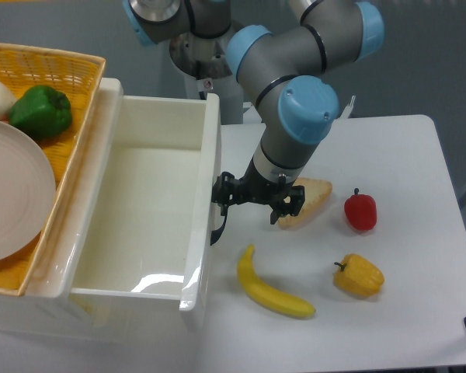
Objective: Slide open the top white drawer
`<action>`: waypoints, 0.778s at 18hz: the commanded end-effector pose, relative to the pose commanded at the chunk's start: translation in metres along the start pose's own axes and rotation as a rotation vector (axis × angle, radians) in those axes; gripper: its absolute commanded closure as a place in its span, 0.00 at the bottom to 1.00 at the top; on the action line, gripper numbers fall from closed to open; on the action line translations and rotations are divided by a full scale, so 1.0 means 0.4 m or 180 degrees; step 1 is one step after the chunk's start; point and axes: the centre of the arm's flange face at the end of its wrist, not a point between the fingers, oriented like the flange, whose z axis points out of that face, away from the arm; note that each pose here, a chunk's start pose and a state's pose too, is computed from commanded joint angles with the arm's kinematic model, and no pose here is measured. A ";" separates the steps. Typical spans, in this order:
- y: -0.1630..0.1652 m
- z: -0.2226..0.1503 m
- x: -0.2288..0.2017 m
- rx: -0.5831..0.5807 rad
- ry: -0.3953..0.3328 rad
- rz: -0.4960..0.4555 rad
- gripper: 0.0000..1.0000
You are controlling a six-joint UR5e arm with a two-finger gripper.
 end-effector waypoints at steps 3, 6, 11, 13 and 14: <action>0.000 -0.006 -0.010 0.0082 0.0125 -0.0054 0.00; 0.000 -0.010 -0.015 0.0124 0.0176 -0.0115 0.00; -0.003 -0.005 -0.017 0.0145 0.0226 -0.0132 0.00; -0.002 -0.018 -0.026 0.0184 0.0227 -0.0150 0.00; -0.002 -0.027 -0.031 0.0209 0.0213 -0.0150 0.00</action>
